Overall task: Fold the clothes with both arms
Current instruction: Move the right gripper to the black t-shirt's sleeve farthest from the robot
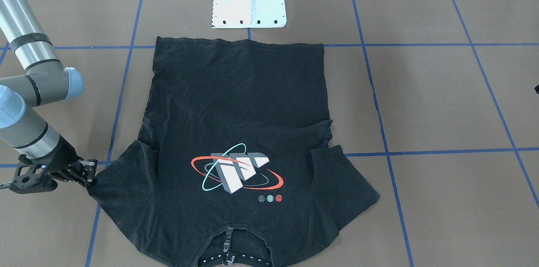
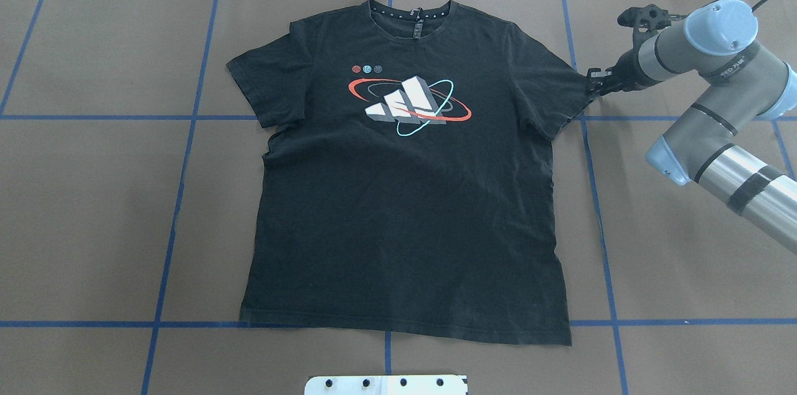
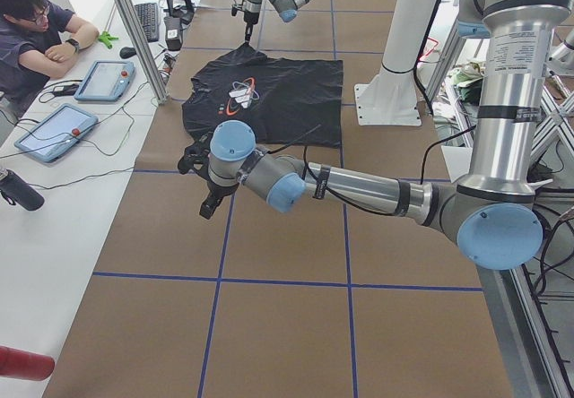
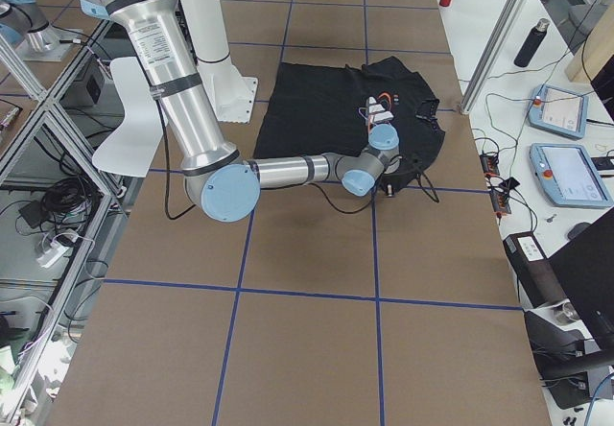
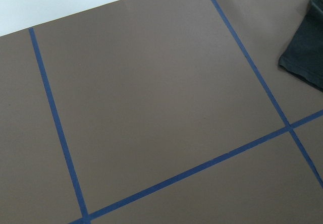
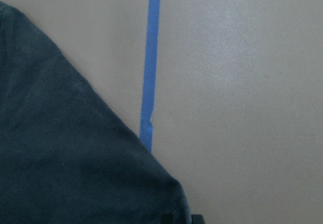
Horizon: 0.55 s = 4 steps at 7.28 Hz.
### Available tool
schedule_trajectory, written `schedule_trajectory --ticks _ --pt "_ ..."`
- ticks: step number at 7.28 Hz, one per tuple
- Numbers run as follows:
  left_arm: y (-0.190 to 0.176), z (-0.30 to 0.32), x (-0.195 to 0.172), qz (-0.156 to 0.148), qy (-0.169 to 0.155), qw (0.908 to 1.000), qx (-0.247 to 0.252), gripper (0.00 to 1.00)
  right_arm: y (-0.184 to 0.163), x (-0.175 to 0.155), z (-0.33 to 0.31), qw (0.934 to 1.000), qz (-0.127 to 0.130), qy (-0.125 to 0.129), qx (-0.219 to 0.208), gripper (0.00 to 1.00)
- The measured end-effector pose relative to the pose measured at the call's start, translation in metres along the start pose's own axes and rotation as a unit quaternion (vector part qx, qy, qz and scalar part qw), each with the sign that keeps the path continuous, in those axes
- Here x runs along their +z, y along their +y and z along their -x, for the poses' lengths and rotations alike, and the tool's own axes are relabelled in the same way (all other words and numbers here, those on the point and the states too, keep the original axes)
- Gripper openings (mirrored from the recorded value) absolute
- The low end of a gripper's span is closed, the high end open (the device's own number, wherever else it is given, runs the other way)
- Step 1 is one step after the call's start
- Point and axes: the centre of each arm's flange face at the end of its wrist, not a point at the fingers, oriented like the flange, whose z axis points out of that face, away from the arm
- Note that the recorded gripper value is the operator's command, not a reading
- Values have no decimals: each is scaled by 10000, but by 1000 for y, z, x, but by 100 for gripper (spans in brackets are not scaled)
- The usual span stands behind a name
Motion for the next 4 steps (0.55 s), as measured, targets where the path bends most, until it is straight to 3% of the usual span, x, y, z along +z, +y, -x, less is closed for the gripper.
schedule_trajectory --ticks 4 --pt "0 0 0 4 -6 10000 -1 100 -21 -32 27 9993 -100 -359 -12 0"
